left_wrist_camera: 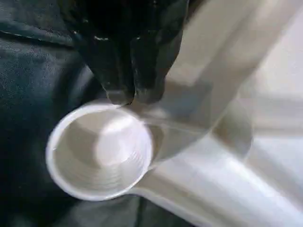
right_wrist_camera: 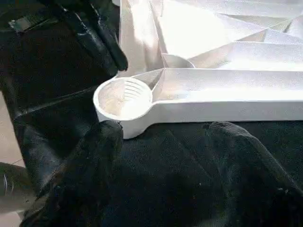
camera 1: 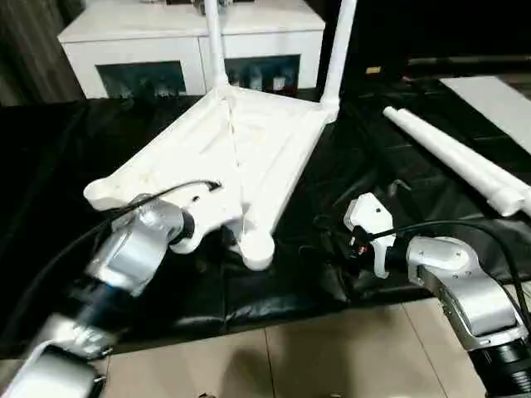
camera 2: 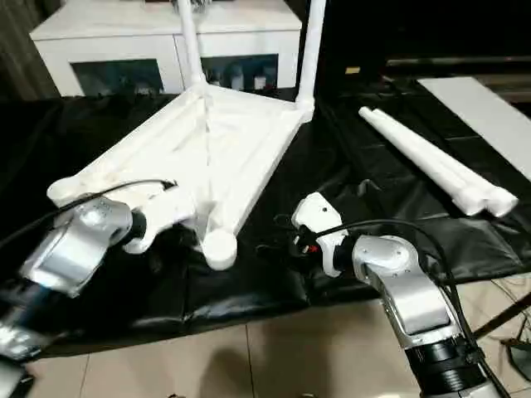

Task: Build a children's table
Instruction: Rotate table base

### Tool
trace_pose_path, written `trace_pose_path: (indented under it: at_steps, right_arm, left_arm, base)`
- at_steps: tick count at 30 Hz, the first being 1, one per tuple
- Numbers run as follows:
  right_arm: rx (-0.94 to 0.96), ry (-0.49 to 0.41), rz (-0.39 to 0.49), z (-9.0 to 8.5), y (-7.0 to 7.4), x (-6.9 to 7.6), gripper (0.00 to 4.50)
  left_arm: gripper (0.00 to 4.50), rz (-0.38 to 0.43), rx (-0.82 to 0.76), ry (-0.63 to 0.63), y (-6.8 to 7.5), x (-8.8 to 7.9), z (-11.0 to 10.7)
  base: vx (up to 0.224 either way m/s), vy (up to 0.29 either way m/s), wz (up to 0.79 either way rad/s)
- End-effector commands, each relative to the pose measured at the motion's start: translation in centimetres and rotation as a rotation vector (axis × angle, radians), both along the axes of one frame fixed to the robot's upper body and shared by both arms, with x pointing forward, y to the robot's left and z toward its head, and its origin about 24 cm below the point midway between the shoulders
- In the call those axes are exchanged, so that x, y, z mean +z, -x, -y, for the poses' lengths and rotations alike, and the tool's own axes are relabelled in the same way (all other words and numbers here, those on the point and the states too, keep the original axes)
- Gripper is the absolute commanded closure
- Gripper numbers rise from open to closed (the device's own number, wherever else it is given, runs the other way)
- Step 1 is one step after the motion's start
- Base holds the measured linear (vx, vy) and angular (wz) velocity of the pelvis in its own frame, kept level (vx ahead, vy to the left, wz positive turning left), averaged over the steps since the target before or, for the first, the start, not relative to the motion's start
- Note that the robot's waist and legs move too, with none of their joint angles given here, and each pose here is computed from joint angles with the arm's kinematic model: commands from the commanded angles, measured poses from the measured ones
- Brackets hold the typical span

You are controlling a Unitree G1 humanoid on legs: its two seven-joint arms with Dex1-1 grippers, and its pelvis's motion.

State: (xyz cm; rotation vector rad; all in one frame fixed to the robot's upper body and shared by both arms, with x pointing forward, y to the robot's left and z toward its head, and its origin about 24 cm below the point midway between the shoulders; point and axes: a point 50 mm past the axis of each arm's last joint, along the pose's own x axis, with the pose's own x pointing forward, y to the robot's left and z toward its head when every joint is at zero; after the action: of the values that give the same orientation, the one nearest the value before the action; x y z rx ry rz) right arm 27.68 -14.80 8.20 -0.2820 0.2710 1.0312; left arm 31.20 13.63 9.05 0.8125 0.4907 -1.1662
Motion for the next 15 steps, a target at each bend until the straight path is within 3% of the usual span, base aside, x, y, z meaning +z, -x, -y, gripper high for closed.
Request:
trace_pose_path:
  at_steps: [1,8,15]
  right_arm:
    - [0.018,0.007,0.018,0.0,-0.1,0.4,1.27]
    - [0.021,0.011,0.02,0.1,-0.1,0.5,1.27]
    - [0.029,0.01,0.021,0.1,-0.1,0.5,1.27]
  left_arm:
    - [3.97,-0.011,-0.064,0.036,0.1,0.4,0.5]
    - [3.45,0.033,-0.171,-0.056,-0.8,2.0,-0.2]
    - [2.92,0.086,-0.27,-0.247,-2.5,2.9,-2.0]
  base:
    - [0.0,0.0,0.0]
    - [0.022,-0.008,0.03]
    - [0.0,0.0,0.0]
